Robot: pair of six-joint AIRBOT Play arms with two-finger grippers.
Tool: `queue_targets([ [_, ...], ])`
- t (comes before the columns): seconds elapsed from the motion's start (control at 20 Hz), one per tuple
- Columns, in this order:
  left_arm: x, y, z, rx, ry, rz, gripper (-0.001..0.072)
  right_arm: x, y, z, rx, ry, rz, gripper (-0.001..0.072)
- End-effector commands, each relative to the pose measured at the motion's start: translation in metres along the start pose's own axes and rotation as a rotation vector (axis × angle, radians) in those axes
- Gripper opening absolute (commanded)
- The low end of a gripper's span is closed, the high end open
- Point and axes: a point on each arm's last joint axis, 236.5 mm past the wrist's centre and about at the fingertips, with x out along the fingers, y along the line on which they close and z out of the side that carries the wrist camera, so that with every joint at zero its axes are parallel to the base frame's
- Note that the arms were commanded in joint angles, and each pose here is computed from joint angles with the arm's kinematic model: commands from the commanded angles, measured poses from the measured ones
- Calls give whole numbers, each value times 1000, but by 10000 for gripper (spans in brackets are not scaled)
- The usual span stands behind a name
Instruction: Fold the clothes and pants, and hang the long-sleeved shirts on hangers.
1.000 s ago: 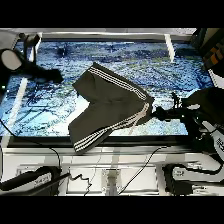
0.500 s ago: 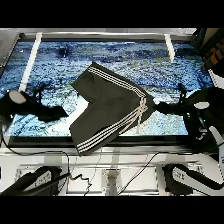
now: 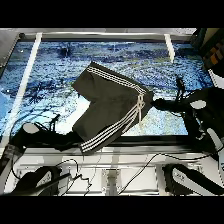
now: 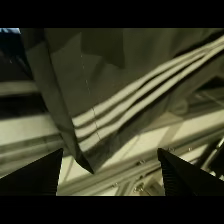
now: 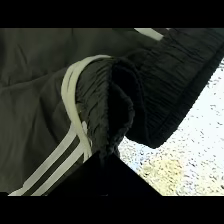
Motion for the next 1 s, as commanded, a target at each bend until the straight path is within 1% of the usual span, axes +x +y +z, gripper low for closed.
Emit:
queue_targets([
  [0.0,19,4,-22,-6,47,5,703,3,4,4,-2,-19,-7,27],
  [0.05,19,8,-21,2,46,22,702,3,4,4,-3,-19,-6,27],
  [0.15,18,27,-24,29,60,104,702,3,4,4,-2,-19,-6,28],
  [0.2,17,37,-26,15,68,146,703,3,4,4,-2,-20,-6,27],
  [0.25,16,40,-24,-13,55,159,702,3,4,4,-2,-19,-6,28],
  [0.3,17,38,-20,-19,40,148,702,3,4,4,-2,-19,-6,28],
  [0.4,20,23,-13,-43,9,85,694,3,4,4,-2,-20,-6,27],
  [0.75,36,12,-2,73,-59,123,690,2,9,7,23,-31,13,27],
  [0.8,40,10,-5,81,-49,128,659,2,9,8,23,-32,14,28],
  [0.85,44,6,-9,92,-36,124,576,2,10,9,21,-32,17,28],
  [0.95,49,-1,-12,113,-34,112,478,-1,14,13,12,-42,22,27],
])
